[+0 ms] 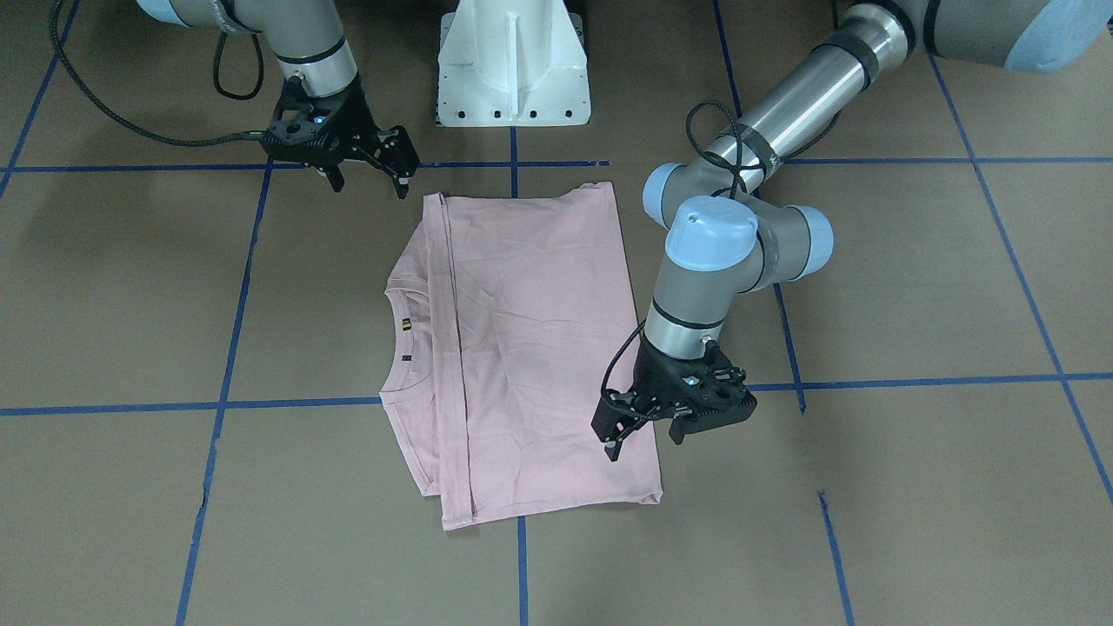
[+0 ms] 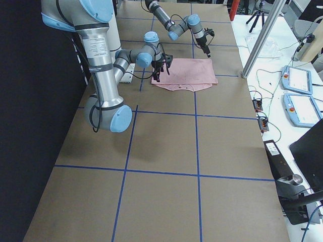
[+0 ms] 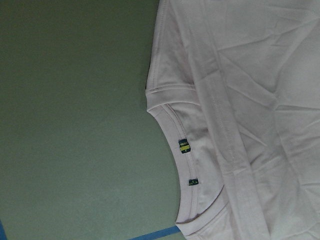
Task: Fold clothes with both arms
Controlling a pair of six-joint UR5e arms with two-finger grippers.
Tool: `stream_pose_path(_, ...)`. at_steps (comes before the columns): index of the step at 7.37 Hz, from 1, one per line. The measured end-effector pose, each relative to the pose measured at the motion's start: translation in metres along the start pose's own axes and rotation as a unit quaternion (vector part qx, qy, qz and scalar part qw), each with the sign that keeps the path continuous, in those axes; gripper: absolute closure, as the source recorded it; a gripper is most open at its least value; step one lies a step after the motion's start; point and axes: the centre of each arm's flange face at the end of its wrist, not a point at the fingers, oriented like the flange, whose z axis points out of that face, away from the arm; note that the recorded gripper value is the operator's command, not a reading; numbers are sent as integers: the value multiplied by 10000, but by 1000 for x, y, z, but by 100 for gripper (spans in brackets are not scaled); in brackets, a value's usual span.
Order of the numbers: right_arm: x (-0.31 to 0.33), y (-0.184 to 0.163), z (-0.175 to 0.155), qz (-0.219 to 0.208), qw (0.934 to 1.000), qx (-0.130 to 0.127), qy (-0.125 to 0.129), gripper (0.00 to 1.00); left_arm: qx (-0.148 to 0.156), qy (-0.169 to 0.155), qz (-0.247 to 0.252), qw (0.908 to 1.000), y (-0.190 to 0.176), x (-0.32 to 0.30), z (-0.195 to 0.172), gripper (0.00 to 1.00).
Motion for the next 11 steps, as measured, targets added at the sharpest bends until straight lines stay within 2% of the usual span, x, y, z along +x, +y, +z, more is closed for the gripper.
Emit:
stream_pose_path(2,-2,-1,-1,2,10000,12,-21,0,-545,-307,-474,9969,32,-31,-56,0)
stream_pose_path(3,-2,-2,-2,8,10000,20,-24,0,-829,-506,-814,9919,59,-40,-81,0)
stream_pose_path(5,-4,-5,-5,17,10000,43,-66,0,-1232,-845,-1465,9779,138,-57,-113,1)
stream_pose_path(9,-21,-4,-14,-19,9997,31,-230,0,-1508,-1474,-2065,9554,276,-66,-108,4)
stream_pose_path(11,-22,-1,-14,-37,9997,10,-241,0,-1575,-1542,-2159,9512,310,-66,-111,7)
